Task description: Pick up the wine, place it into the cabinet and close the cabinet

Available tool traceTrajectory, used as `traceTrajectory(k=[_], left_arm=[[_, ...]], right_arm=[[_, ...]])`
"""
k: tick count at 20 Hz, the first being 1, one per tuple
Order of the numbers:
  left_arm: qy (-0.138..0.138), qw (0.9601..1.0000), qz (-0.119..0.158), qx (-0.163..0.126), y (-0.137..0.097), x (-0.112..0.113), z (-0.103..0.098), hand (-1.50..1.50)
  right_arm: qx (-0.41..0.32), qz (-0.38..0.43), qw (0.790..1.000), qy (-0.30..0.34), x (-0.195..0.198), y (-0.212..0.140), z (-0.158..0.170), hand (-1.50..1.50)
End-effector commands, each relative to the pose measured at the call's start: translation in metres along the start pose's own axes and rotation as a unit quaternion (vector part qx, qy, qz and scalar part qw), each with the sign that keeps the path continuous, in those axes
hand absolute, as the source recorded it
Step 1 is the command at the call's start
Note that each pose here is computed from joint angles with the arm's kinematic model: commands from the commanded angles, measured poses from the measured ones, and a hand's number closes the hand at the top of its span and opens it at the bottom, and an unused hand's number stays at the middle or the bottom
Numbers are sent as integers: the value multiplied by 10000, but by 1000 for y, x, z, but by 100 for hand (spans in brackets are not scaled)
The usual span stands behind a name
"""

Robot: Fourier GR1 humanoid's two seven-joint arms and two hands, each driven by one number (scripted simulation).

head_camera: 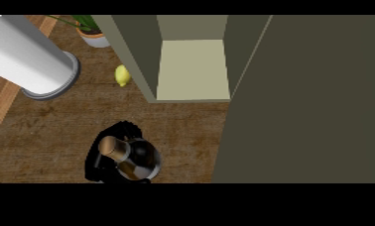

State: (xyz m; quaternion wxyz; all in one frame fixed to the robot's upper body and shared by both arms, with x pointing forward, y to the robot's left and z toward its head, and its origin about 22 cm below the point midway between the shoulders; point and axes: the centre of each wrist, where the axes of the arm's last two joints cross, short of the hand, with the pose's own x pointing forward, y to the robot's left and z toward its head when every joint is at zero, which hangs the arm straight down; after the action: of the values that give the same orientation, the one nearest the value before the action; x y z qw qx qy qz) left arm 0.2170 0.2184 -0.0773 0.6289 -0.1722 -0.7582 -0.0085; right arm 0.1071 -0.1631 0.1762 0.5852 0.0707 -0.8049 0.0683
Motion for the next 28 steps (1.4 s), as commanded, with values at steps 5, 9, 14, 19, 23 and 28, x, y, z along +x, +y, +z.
traceTrajectory(k=[5,9,14,19,23,28], left_arm=[[-145,9998,-136,-6,-59,31,-32,150],[-355,9983,-314,330,-48,34,-36,150],[-396,9951,-672,599,-59,43,-60,150],[-315,9929,-982,599,-56,54,-85,150],[-346,9922,-1102,471,-71,41,-106,150],[-158,9927,-1126,412,-72,53,-124,150]], right_arm=[[-22,-190,9991,-368,37,-11,21,-150],[-42,-222,9989,-421,44,-16,29,-150],[53,-143,9993,-349,52,-18,32,-150],[-81,-224,9992,-335,45,-14,35,-150],[-34,-202,9992,-345,37,-15,34,-150],[-67,-171,9995,-267,38,-18,32,-150]])
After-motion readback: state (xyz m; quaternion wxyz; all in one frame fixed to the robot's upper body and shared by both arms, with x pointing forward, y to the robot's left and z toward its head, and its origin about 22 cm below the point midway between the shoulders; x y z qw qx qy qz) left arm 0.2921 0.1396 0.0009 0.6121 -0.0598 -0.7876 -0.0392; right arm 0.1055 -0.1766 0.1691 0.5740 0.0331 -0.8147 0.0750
